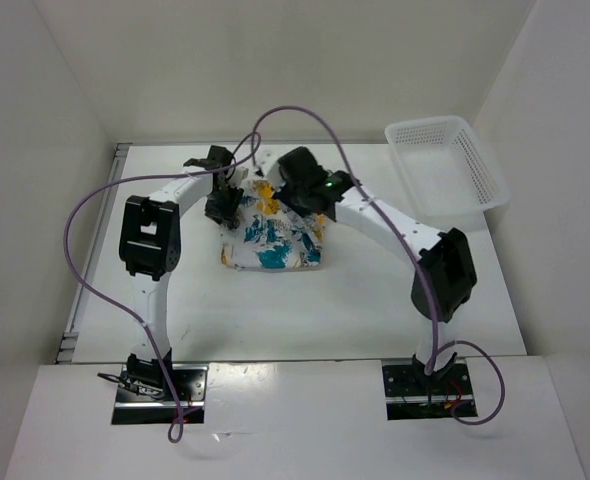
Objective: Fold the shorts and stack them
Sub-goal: Fold the shorts
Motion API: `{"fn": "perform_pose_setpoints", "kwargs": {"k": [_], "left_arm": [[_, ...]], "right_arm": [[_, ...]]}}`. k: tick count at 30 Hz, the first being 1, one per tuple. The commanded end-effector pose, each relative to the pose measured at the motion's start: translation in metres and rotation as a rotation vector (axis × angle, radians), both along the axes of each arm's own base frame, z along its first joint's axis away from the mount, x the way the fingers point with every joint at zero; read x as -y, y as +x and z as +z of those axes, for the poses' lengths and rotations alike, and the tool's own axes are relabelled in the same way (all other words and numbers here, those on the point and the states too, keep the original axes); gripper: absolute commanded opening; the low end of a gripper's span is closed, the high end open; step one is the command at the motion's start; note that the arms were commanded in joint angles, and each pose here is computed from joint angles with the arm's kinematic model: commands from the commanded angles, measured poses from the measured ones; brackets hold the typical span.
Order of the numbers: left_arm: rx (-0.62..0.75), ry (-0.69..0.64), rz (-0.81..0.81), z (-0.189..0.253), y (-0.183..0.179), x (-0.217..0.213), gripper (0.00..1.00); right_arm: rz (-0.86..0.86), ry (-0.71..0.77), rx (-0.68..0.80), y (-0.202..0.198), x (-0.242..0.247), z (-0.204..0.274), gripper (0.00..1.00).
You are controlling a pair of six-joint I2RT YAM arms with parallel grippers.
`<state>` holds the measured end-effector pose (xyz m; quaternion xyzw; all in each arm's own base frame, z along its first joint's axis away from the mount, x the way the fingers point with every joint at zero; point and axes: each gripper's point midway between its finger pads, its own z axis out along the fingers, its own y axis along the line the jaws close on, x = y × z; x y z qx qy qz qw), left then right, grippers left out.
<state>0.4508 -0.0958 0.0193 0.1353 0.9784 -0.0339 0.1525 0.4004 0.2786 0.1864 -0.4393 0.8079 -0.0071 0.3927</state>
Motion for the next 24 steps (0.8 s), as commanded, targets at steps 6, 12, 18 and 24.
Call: {"fn": "perform_pose_setpoints", "kwargs": {"k": [6,12,18,24], "left_arm": [[-0.053,-0.117,-0.005,-0.013,-0.004,0.005,0.25],[-0.091,-0.205,0.016,-0.018,-0.01,0.0,0.18],[-0.116,-0.248,0.005,-0.015,-0.017,0.007,0.16],[-0.106,-0.249,0.013,-0.011,-0.015,0.003,0.16]], "right_arm": [[0.19,-0.035,0.069,-0.008,-0.09,-0.008,0.0],[0.265,0.033,0.072,-0.018,-0.141,-0.003,0.0],[0.243,0.057,0.062,-0.011,-0.153,-0.011,0.0],[0.282,0.068,0.028,-0.028,-0.171,-0.021,0.0]]}}
